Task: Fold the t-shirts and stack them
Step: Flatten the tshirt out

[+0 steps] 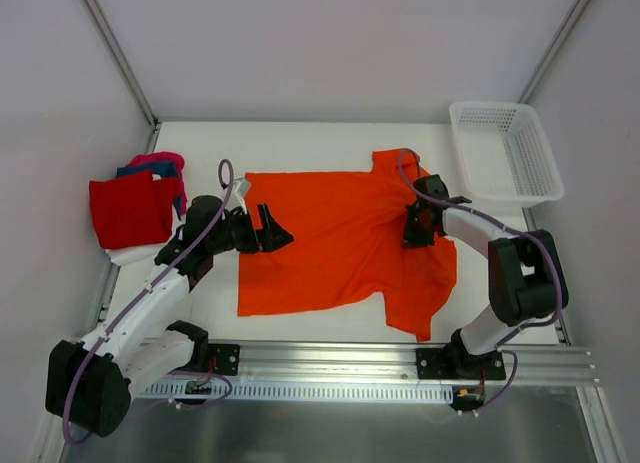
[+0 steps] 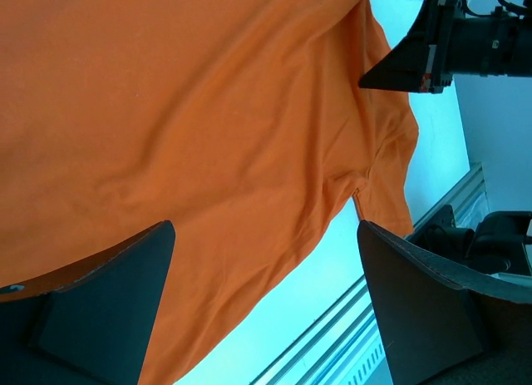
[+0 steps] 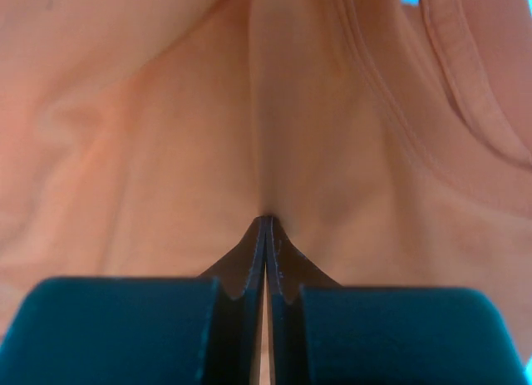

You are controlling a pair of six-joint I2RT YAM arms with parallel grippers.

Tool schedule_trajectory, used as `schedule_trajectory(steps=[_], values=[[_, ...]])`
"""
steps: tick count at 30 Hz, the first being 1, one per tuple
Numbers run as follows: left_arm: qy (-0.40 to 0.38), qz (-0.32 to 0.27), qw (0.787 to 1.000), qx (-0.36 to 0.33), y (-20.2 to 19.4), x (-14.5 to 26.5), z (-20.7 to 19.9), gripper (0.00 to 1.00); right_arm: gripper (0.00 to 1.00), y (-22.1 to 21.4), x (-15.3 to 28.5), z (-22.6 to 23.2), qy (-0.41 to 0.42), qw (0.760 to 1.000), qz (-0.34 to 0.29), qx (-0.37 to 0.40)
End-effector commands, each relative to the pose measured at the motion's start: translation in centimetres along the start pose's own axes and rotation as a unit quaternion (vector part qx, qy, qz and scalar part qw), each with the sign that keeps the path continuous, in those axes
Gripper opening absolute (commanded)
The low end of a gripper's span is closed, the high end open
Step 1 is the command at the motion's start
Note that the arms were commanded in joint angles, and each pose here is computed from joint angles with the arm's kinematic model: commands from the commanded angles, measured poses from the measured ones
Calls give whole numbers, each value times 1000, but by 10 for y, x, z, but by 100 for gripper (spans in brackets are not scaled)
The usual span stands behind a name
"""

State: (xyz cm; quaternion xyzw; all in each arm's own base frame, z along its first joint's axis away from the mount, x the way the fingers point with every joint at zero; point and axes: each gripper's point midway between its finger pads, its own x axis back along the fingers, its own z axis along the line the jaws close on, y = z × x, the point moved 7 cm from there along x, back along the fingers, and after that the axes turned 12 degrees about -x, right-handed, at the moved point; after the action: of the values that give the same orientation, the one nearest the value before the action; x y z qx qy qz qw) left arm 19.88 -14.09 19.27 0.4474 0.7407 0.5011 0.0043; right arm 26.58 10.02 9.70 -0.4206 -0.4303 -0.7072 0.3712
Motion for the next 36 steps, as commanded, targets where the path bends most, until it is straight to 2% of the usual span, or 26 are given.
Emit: schedule_trajectory(steps=[1,4,7,12,18,26,36], values=[[-9,-30,999,-37,24,-5,-5,94,0,30,-3,16,13,999,-30,0],[-9,-12,999,-29,28,-17,-3,94,0,33,-23,9,-8,1000,7,-15],[-8,3,1000,-26,30,-26,1,94,1,39,-30,4,-27,999,12,-23],[3,21,999,-28,26,-35,9,94,1,40,-26,-9,-79,997,16,-20],[8,31,999,-19,28,-44,12,94,1,17,-17,-29,-136,989,51,-33],[19,42,999,-16,24,-50,18,94,1,-10,10,-46,-149,987,45,-43],[21,53,998,-1,18,-53,20,93,1,-31,46,-60,-150,988,9,-47]])
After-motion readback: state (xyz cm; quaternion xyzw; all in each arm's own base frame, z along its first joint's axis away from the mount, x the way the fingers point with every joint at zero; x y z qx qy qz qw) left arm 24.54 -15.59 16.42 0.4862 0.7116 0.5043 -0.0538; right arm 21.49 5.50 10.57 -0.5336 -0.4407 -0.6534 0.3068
